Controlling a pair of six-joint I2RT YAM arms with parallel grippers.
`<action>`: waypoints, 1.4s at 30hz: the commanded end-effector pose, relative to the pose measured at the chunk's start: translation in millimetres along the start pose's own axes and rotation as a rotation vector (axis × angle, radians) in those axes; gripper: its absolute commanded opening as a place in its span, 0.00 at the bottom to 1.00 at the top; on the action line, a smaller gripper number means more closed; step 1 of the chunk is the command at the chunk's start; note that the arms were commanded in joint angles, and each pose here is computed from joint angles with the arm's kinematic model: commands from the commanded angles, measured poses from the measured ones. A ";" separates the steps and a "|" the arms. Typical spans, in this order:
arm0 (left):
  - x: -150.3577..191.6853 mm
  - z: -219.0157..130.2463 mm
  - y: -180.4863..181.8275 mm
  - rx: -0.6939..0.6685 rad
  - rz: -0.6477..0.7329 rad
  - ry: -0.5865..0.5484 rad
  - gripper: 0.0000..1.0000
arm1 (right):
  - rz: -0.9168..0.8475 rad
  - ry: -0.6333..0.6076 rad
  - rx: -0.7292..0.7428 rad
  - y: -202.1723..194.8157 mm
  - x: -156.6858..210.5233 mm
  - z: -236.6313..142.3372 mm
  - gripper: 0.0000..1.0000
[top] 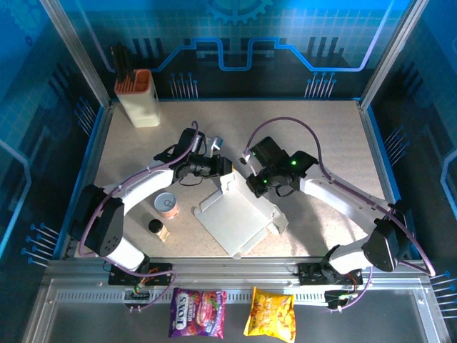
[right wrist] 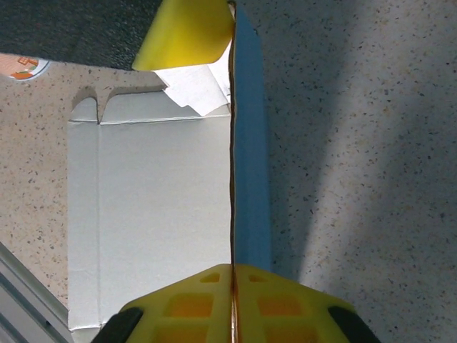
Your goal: Fold the paper box
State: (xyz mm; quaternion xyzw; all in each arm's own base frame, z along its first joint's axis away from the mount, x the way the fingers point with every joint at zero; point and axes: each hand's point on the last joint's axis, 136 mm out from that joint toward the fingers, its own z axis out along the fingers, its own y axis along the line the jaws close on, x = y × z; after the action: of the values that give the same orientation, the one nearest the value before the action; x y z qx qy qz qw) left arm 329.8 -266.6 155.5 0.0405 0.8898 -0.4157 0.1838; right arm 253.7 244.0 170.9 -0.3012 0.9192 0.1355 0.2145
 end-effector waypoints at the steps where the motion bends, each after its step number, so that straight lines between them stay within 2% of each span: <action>1: 10.1 2.8 1.9 -0.003 -0.010 0.026 0.29 | 0.024 0.029 -0.036 2.6 7.0 8.4 0.09; 17: 5.4 -4.1 -2.0 -0.013 0.005 0.000 0.35 | 0.020 0.066 -0.062 5.5 17.9 19.1 0.08; 23: 2.3 -13.6 -5.3 -0.025 0.018 -0.035 0.43 | 0.022 0.064 -0.068 6.1 18.1 20.3 0.08; 33: -8.5 -26.8 -22.9 0.002 0.048 -0.077 0.49 | 0.026 0.063 -0.082 8.3 17.5 23.0 0.08; 37: -13.7 -30.0 -19.3 -0.045 0.063 -0.093 0.53 | 0.023 0.058 -0.081 8.3 15.4 21.5 0.08; 42: -14.6 -26.0 -2.8 -0.143 0.070 -0.056 0.58 | 0.023 0.059 -0.084 8.9 15.6 21.6 0.08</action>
State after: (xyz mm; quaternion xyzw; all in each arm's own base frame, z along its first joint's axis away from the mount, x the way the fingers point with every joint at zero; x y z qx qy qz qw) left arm 332.8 -250.8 178.3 0.0348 0.8980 -0.3766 0.2250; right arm 246.2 252.0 151.3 -0.3074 0.9191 0.1614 0.1861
